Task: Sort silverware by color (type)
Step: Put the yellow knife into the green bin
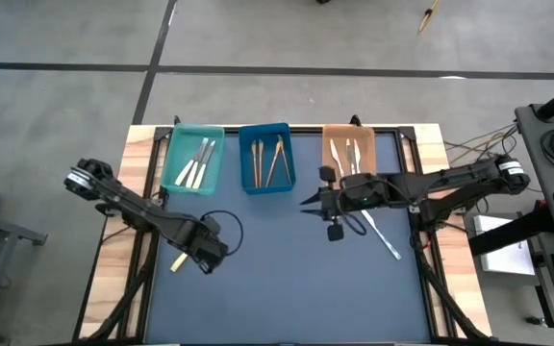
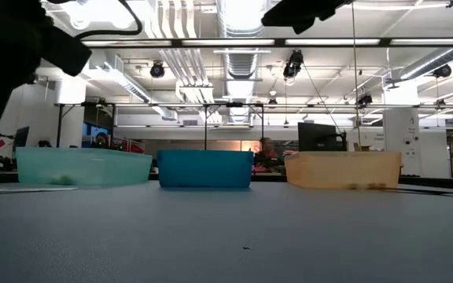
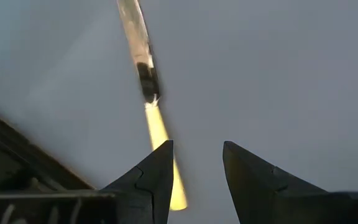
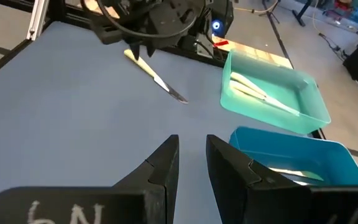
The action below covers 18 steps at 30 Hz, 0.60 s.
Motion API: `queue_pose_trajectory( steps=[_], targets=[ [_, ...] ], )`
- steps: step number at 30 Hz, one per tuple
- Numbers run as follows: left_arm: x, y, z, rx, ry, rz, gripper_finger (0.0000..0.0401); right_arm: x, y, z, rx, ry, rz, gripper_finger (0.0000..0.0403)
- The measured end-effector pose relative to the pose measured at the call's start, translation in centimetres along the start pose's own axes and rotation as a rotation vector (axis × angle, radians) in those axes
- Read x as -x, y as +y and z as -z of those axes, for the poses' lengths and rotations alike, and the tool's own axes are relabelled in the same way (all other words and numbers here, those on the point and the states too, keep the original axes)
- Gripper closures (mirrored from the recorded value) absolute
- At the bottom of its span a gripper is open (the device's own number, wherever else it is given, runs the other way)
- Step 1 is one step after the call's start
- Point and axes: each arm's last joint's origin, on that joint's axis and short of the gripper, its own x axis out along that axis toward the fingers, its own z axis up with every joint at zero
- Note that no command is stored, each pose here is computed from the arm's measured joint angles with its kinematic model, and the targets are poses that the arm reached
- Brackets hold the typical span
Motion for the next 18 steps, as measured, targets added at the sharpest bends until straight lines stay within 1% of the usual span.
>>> queue_pose_trajectory(
  steps=[5, 9, 14, 18],
  targets=[
    [0.8, 0.5, 0.2, -0.122, -0.014, 0.032, 0.0280, 1.8, -0.1, 0.5, -0.010, -0.067, 0.020, 0.0330],
    [1.6, 1.0, 0.4, -0.202, -0.040, 0.069, 0.0280, 2.8, 0.0, 1.4, -0.008, -0.073, 0.021, 0.0330],
    [2.5, 1.6, 0.4, -0.242, -0.106, 0.086, 0.0280, 4.1, 0.2, 2.9, -0.001, -0.071, 0.021, 0.0330],
    [2.9, 2.0, 0.5, -0.266, -0.147, 0.090, 0.0280, 5.1, 0.3, 3.3, 0.001, -0.091, 0.027, 0.0330]
  ],
)
